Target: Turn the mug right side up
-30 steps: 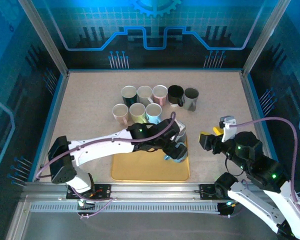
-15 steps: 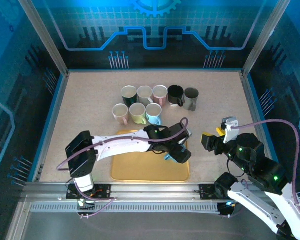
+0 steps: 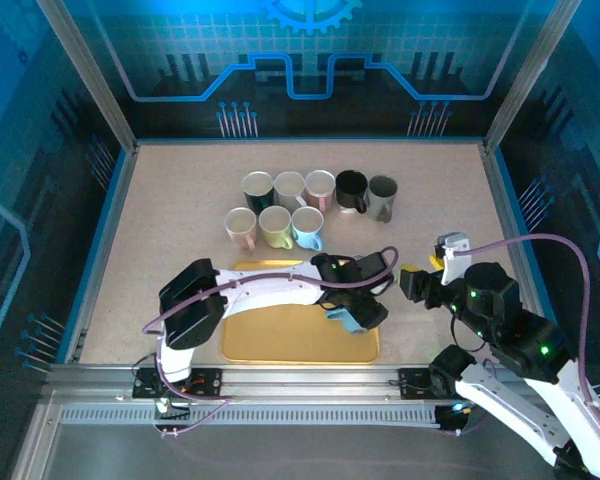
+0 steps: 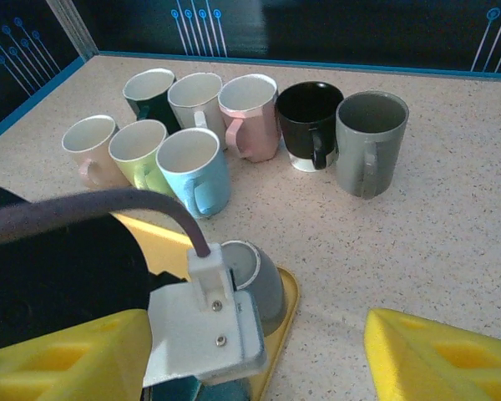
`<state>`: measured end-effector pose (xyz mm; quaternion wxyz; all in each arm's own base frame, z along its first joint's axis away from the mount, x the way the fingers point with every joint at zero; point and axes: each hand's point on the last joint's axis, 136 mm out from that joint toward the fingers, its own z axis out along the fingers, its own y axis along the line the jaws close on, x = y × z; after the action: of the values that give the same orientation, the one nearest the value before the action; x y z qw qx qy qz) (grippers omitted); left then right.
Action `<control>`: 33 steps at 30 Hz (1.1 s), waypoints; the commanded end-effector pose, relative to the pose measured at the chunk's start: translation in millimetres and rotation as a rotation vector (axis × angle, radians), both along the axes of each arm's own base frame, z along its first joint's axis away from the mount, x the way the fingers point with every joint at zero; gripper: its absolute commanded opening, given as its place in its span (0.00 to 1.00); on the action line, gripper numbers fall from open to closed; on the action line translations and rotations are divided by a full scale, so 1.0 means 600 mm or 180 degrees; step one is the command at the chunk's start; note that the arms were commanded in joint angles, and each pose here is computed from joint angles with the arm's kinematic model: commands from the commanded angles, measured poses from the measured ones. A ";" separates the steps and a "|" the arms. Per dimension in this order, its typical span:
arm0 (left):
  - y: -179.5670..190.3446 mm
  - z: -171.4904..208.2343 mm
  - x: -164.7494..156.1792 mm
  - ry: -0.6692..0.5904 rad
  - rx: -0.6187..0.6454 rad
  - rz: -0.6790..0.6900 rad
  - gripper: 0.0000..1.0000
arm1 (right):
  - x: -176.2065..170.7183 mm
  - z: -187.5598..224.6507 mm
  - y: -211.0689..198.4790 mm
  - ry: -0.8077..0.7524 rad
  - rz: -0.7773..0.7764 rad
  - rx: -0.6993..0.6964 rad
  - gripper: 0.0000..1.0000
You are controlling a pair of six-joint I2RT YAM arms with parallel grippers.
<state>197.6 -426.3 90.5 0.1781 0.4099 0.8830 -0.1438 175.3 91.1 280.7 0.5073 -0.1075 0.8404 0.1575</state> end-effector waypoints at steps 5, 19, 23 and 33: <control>-0.001 -0.032 -0.018 0.0166 0.0195 -0.0166 0.74 | 0.008 -0.002 -0.005 -0.0039 -0.0060 -0.0069 0.69; 0.005 0.001 -0.015 0.0047 0.0121 -0.0181 0.38 | 0.009 0.000 -0.004 -0.0056 -0.0051 -0.0082 0.69; 0.013 0.053 -0.014 -0.0083 -0.0045 -0.0174 0.31 | 0.003 0.005 -0.009 -0.0061 -0.0058 -0.0065 0.69; 0.064 0.251 -0.034 -0.0386 -0.1169 0.0108 0.22 | -0.017 0.040 -0.002 -0.0094 0.0090 0.0136 0.68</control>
<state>181.5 -394.3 193.7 0.2562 0.3974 0.8547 -0.2143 171.7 91.0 287.5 0.5094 -0.1134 0.8374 0.1624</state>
